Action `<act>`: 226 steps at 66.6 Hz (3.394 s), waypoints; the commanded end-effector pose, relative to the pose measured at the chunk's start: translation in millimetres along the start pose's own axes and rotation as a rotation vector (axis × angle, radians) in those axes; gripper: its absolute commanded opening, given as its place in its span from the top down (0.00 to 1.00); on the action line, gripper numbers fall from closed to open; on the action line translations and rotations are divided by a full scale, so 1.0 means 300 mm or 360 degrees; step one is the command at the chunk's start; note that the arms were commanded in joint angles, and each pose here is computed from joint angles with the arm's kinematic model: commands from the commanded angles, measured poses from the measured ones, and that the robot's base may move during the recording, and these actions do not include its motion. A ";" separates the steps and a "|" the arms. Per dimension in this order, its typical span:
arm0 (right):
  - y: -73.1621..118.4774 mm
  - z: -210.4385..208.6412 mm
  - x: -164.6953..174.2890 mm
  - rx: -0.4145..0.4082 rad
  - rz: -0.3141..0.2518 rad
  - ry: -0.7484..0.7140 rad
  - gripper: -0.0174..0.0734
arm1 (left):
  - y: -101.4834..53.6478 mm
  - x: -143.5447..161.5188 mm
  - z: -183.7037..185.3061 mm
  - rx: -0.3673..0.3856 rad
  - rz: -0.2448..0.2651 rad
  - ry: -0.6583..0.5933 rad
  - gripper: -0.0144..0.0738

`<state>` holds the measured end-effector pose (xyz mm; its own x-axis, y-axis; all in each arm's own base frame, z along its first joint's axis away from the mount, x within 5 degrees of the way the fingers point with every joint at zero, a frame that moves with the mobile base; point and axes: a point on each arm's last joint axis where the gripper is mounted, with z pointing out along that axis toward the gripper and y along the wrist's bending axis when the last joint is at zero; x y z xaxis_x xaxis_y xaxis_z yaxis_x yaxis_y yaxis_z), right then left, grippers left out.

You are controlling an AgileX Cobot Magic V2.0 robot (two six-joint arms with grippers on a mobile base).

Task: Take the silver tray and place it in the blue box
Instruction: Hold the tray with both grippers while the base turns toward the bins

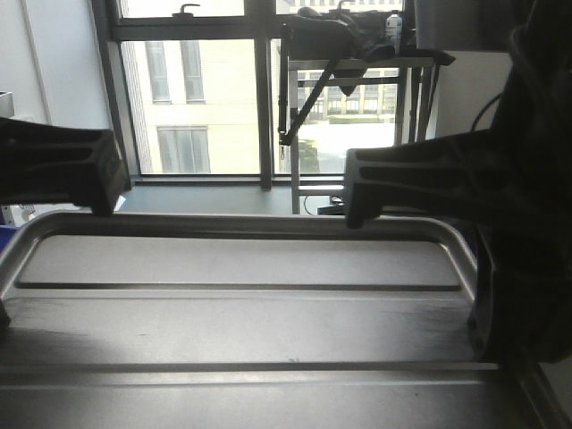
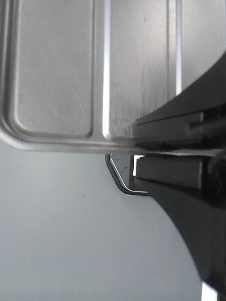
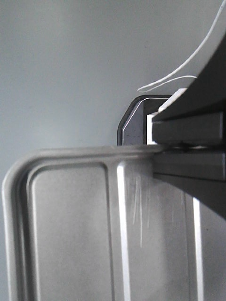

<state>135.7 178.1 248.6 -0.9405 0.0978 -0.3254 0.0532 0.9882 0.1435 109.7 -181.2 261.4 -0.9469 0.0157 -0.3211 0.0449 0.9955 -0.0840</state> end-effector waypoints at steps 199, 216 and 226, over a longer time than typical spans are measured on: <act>0.010 -0.042 -0.023 -0.0093 -0.0007 -0.0089 0.75 | -0.007 -0.015 -0.042 0.0087 -0.0011 -0.0066 0.84; 0.007 -0.042 -0.022 -0.0078 -0.0007 -0.0083 0.75 | -0.007 -0.015 -0.042 0.0087 -0.0011 -0.0066 0.84; 0.005 -0.042 -0.021 -0.0066 -0.0006 -0.0079 0.75 | -0.007 -0.015 -0.042 0.0087 -0.0011 -0.0066 0.84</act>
<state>135.6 177.9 248.6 -0.9409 0.0977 -0.3243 0.0542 0.9886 0.1405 109.9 -181.5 261.5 -0.9461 0.0162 -0.3235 0.0466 0.9952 -0.0865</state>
